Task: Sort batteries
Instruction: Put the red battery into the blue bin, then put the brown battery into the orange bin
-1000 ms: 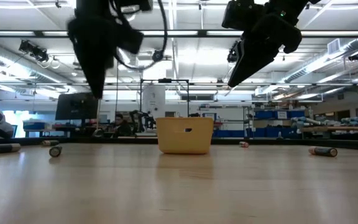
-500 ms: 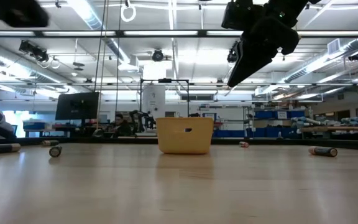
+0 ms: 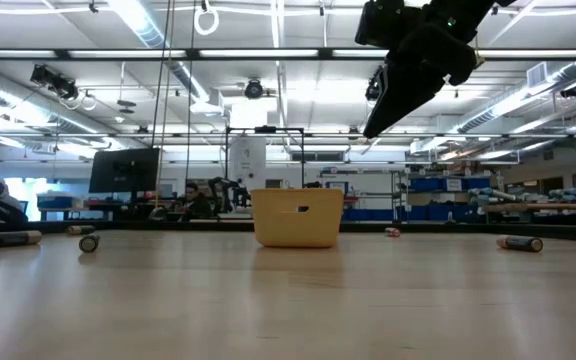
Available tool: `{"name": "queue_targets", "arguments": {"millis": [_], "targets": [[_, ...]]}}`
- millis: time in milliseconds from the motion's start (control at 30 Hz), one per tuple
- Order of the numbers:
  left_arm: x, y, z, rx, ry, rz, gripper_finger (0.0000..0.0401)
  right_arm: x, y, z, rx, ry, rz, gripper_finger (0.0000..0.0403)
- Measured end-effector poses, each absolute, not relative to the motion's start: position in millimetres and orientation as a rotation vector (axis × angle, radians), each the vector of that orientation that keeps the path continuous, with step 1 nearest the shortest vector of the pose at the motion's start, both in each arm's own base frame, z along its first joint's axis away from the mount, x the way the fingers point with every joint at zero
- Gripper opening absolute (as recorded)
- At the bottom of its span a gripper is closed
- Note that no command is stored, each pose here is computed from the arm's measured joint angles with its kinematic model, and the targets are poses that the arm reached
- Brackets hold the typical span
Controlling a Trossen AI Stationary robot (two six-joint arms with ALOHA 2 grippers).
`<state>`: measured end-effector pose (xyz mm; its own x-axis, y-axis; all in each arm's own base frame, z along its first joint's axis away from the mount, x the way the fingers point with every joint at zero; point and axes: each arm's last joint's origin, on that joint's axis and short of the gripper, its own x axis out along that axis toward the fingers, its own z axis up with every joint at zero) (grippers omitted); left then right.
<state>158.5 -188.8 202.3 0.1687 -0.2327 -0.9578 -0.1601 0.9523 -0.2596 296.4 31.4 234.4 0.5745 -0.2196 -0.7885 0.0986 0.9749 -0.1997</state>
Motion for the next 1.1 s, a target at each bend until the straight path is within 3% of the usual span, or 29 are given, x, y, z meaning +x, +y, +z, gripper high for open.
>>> {"name": "queue_targets", "arguments": {"millis": [467,700,833,1000,1100], "targets": [[147,-185,172,-0.379,1.44,-0.05,0.0045,296,31,234,-0.141,0.95,-0.187,0.005],[147,-185,172,-0.379,1.447,-0.064,0.0115,296,31,234,-0.141,0.95,-0.187,0.0049],[147,-185,172,-0.386,1.458,-0.071,0.0128,296,31,234,-0.141,0.95,-0.187,0.005],[149,-187,180,-0.409,1.491,-0.076,0.0117,295,31,233,-0.14,0.958,-0.189,0.0048],[159,-183,195,-0.413,1.462,-0.082,0.0073,292,31,234,-0.133,0.974,-0.207,0.0048]]}}
